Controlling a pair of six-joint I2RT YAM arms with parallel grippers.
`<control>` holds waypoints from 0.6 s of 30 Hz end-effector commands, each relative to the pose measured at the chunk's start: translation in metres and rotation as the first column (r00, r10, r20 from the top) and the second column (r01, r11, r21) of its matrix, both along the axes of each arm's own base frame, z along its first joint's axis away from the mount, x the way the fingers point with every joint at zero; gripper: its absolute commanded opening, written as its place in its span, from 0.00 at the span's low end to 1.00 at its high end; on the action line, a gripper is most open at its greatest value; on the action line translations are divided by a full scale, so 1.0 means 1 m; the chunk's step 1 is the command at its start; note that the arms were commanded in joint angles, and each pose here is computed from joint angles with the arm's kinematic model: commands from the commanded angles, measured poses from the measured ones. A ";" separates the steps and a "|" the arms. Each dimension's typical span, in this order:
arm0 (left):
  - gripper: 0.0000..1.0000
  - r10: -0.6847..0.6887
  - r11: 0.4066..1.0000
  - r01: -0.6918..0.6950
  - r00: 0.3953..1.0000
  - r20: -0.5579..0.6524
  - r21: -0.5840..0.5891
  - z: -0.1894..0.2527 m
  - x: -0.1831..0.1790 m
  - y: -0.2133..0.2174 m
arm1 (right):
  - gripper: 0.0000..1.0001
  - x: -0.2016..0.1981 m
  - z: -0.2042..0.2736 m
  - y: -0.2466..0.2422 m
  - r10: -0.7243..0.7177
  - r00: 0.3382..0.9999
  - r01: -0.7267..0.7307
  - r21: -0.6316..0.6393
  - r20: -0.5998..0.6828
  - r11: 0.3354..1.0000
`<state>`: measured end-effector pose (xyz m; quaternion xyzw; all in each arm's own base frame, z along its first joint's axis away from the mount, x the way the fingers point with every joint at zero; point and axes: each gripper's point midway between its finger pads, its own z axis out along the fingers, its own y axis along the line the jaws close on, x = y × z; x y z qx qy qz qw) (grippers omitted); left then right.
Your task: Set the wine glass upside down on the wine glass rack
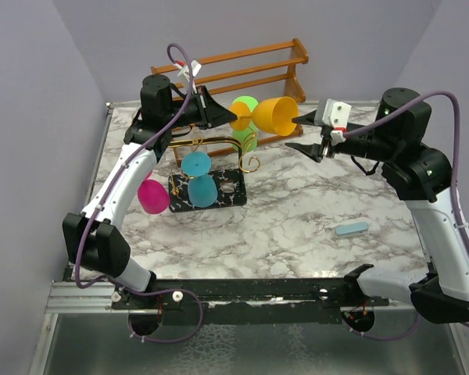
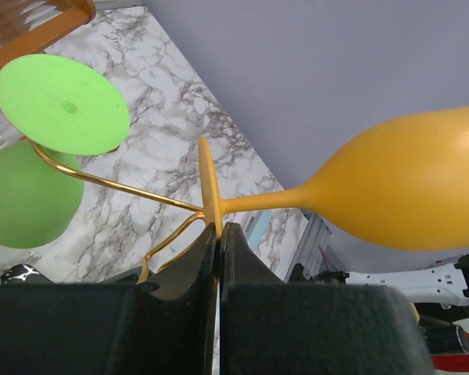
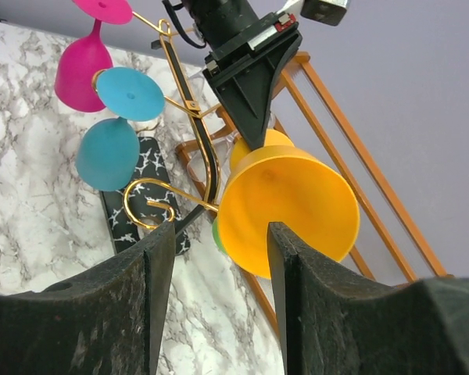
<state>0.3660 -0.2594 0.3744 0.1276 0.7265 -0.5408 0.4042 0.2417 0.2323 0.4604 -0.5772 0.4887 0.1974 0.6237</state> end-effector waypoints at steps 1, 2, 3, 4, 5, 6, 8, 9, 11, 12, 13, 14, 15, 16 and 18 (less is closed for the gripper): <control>0.00 0.044 0.999 -0.046 0.993 0.112 0.014 0.031 -0.004 0.010 | 0.51 -0.004 0.009 -0.021 -0.062 0.998 0.062 0.000 0.029 0.998; 0.00 0.048 0.999 -0.051 0.992 0.117 0.016 0.033 -0.004 0.011 | 0.51 -0.004 0.011 -0.026 -0.077 0.996 0.077 0.005 0.033 0.997; 0.00 0.052 0.998 -0.055 0.991 0.124 0.019 0.035 -0.004 0.011 | 0.51 -0.004 0.013 -0.030 -0.091 0.995 0.090 0.012 0.035 0.996; 0.00 0.058 0.998 -0.061 0.990 0.130 0.023 0.037 -0.004 0.012 | 0.52 -0.003 0.015 -0.034 -0.108 0.994 0.107 0.016 0.036 0.994; 0.00 0.064 0.997 -0.068 0.989 0.137 0.028 0.038 -0.003 0.013 | 0.52 -0.003 0.017 -0.039 -0.127 0.991 0.126 0.023 0.037 0.992; 0.00 0.071 0.996 -0.077 0.987 0.142 0.035 0.038 -0.003 0.014 | 0.52 -0.002 0.018 -0.044 -0.146 0.989 0.145 0.028 0.039 0.989; 0.00 0.087 0.994 -0.098 0.983 0.164 0.056 0.039 -0.002 0.018 | 0.53 -0.004 0.022 -0.054 -0.177 0.983 0.175 0.037 0.044 0.984; 0.00 0.097 0.992 -0.110 0.980 0.174 0.066 0.039 -0.001 0.019 | 0.53 -0.004 0.023 -0.058 -0.192 0.980 0.190 0.040 0.050 0.981; 0.00 0.116 0.987 -0.135 0.974 0.194 0.087 0.039 0.000 0.023 | 0.54 -0.004 0.028 -0.067 -0.233 0.970 0.230 0.045 0.071 0.972; 0.00 0.124 0.984 -0.147 0.971 0.205 0.097 0.040 0.001 0.025 | 0.54 -0.002 0.029 -0.072 -0.261 0.962 0.258 0.045 0.080 0.965; 0.00 0.130 0.982 -0.156 0.968 0.213 0.106 0.040 0.002 0.026 | 0.54 0.001 0.031 -0.077 -0.292 0.953 0.288 0.048 0.086 0.956; 0.00 0.134 0.980 -0.162 0.966 0.221 0.114 0.041 0.001 0.027 | 0.55 0.005 0.033 -0.083 -0.326 0.941 0.322 0.055 0.090 0.945; 0.00 0.133 0.978 -0.166 0.962 0.238 0.125 0.042 0.001 0.027 | 0.55 0.011 0.035 -0.089 -0.368 0.926 0.363 0.066 0.088 0.929; 0.00 0.132 0.975 -0.171 0.958 0.254 0.141 0.043 0.000 0.026 | 0.55 0.017 0.038 -0.095 -0.413 0.907 0.407 0.083 0.082 0.910; 0.00 0.119 0.966 -0.179 0.947 0.297 0.184 0.044 -0.005 0.022 | 0.56 0.034 0.040 -0.111 -0.522 0.850 0.513 0.116 0.068 0.851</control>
